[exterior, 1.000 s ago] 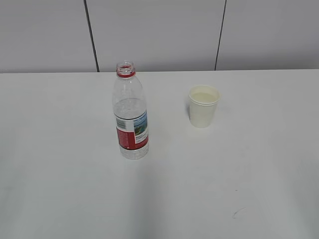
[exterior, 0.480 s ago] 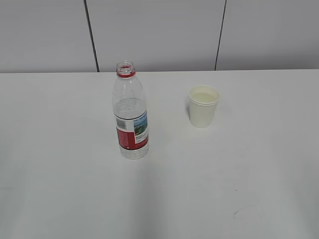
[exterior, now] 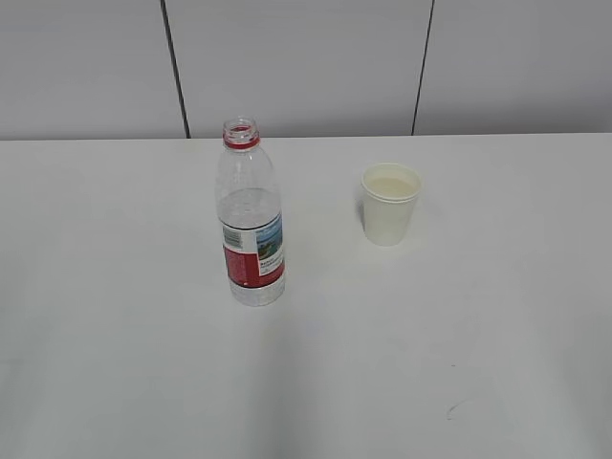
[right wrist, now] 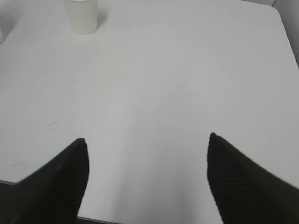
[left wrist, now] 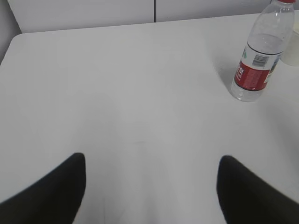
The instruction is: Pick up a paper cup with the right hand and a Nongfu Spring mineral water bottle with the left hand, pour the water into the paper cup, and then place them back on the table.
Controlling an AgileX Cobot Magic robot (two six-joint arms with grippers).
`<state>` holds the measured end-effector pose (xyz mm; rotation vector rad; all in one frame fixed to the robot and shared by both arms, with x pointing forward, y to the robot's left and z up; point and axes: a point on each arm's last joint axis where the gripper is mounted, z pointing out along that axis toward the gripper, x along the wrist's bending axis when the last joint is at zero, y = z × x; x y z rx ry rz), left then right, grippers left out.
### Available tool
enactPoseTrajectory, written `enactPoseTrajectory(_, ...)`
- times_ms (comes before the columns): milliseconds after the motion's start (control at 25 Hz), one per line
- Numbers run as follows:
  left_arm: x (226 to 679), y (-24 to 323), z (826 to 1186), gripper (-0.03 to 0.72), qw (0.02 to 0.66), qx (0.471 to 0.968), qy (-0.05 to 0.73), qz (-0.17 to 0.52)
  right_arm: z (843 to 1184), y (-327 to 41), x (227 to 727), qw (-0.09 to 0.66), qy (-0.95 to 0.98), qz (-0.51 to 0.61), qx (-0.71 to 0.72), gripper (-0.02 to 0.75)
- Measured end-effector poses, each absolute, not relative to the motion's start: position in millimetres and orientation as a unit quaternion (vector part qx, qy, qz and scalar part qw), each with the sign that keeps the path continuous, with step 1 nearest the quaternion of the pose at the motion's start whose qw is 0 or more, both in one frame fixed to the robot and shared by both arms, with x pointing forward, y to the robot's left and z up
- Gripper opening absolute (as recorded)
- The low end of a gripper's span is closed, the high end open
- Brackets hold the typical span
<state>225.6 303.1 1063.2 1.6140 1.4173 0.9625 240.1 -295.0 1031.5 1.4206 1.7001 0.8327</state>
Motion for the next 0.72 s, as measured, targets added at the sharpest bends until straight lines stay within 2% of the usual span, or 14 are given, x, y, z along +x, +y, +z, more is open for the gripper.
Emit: enactPoseTrajectory(720,225.6,303.1,1063.2,0.519,0.384,0.633,0.556,0.378,1031.5,-295.0,240.1,0.378,0.665,0.326,0.556,0.582)
